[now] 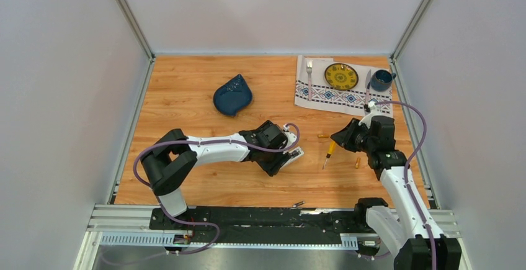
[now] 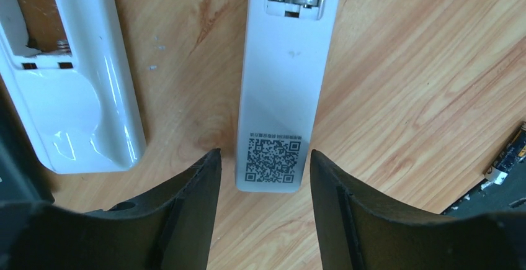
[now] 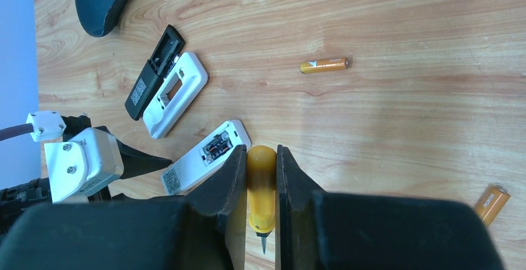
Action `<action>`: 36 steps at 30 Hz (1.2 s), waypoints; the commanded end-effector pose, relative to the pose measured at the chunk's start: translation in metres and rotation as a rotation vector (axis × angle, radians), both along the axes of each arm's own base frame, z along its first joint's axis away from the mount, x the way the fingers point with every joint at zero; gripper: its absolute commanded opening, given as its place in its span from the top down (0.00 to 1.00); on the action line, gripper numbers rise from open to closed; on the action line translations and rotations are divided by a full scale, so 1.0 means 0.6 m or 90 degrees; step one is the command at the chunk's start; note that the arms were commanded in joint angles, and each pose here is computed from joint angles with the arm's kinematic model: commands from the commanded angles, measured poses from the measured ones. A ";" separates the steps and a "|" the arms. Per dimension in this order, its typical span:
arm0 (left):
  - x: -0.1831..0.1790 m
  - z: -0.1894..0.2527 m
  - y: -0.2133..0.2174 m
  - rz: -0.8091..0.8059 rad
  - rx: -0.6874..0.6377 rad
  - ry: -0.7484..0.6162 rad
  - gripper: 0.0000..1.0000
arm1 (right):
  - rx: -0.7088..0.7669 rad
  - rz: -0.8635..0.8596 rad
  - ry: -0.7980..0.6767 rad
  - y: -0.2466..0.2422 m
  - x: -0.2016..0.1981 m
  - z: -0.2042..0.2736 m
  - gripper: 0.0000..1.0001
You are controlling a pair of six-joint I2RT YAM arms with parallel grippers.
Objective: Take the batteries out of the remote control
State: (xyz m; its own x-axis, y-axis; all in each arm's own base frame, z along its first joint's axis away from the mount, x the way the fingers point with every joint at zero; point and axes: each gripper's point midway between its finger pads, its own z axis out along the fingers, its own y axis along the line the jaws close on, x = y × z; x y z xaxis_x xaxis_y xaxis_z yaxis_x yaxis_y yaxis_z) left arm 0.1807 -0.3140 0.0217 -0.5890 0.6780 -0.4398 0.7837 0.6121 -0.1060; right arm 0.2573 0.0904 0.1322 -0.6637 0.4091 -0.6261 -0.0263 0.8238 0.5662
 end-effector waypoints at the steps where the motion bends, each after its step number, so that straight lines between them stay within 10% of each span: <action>1: 0.017 0.005 -0.030 0.024 -0.041 -0.024 0.40 | 0.013 0.008 -0.035 0.005 0.016 0.018 1.00; 21: -0.039 -0.028 0.017 0.017 -0.022 0.002 0.92 | 0.066 0.044 -0.049 0.063 0.072 0.033 1.00; 36: -0.052 -0.030 0.025 0.015 0.001 -0.002 0.98 | 0.043 0.102 -0.152 0.142 0.125 0.071 1.00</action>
State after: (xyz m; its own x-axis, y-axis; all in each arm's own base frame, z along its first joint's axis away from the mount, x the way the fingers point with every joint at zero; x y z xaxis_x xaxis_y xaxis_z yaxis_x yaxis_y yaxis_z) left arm 0.1714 -0.3208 0.0191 -0.5640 0.6235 -0.5414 0.7773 0.6222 -0.0931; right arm 0.3080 0.1661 0.1428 -0.6589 0.3476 -0.6670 -0.2096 0.7668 0.6067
